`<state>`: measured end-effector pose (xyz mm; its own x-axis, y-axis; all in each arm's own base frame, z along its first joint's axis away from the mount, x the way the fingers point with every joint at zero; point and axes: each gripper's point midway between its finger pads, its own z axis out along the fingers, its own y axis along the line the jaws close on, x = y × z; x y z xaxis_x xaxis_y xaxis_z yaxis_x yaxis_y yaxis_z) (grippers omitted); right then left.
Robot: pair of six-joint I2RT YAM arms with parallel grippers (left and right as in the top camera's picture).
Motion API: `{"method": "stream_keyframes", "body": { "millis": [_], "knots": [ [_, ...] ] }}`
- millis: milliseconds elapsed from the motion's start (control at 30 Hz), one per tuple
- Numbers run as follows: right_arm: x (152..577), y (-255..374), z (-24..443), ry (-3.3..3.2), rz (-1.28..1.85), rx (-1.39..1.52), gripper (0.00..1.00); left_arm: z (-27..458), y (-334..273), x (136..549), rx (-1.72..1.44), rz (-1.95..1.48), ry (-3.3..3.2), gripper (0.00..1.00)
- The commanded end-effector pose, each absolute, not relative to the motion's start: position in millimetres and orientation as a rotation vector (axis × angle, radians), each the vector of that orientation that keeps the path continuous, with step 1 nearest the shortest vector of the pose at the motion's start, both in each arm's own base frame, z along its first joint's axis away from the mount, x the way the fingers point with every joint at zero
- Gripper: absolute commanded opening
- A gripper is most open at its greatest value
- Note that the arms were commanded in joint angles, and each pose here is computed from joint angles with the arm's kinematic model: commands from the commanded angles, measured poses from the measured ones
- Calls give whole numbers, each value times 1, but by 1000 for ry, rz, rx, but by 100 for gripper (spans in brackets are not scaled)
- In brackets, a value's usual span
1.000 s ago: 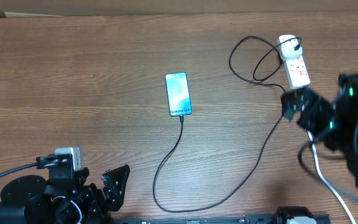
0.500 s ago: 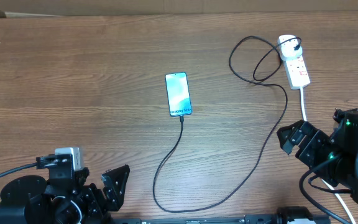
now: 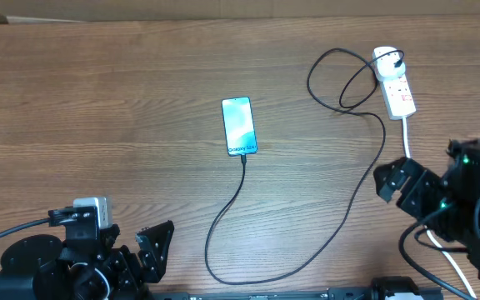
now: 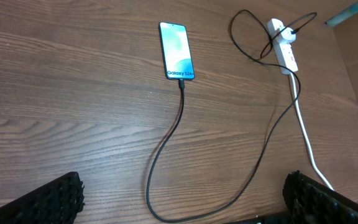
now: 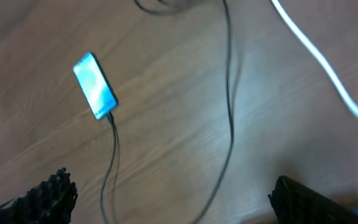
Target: Plug charger to phone and switch on socket
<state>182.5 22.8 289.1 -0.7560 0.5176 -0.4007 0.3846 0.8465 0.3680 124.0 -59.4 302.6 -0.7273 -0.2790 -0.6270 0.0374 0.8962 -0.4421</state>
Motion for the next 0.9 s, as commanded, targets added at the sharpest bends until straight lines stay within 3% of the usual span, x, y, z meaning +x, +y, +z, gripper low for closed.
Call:
{"method": "stream_keyframes", "body": {
  "millis": [0,467,867],
  "knots": [
    [185,22,284,2488,308,451,100,302,-59,124,-185,-559,2326,100],
    [190,30,284,2031,294,82,100,302,-59,124,-185,-559,2326,100],
    [218,35,226,1837,276,-11,100,302,-59,124,-185,-560,2326,99]
  ]
}}
